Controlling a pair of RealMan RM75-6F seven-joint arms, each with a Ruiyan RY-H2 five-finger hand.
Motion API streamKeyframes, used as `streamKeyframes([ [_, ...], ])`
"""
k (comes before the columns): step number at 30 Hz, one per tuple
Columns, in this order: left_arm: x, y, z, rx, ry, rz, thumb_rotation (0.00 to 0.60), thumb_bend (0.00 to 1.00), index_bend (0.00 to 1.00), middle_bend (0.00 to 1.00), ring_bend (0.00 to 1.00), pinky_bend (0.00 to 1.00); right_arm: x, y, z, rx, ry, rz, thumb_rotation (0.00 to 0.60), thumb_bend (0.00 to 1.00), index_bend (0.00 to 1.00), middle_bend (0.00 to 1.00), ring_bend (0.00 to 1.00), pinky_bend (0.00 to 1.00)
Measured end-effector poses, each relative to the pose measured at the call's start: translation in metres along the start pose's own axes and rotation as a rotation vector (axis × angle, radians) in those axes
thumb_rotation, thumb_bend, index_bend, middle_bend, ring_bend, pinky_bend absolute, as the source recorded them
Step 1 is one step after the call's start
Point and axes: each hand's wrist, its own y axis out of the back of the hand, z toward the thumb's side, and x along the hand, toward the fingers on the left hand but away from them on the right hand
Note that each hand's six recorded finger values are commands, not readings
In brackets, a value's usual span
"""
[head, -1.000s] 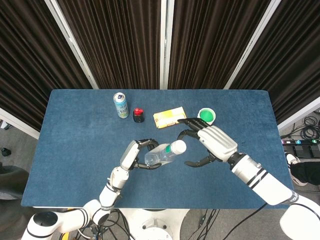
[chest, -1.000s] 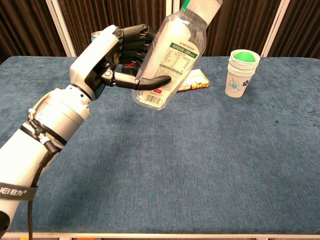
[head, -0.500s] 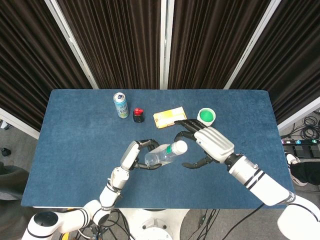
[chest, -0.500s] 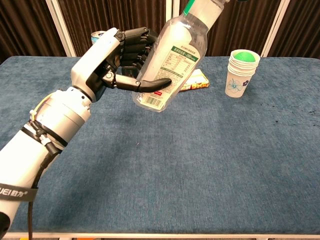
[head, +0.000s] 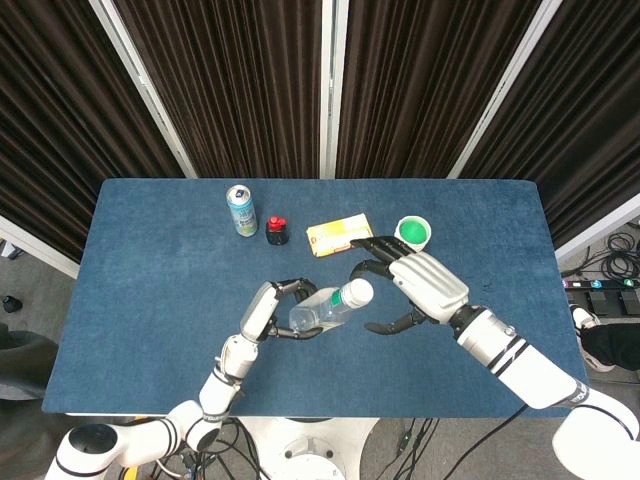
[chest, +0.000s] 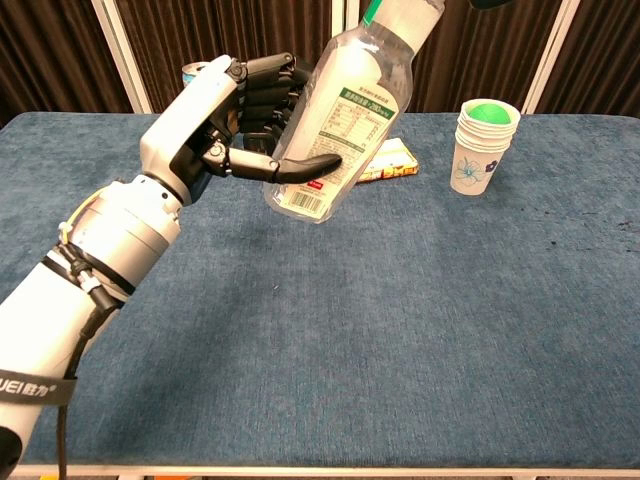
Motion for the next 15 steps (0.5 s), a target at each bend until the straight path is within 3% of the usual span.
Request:
streamKeyframes([
  [15,-0.001,0.001,0.001,-0.007,-0.005,0.006,0.6,0.34,0.61,0.63,0.54,0.58,-0.0005,0.0064,-0.0001,-0.003,0.007,-0.05,0.509,0.12,0.28,0.05,0.0,0.0],
])
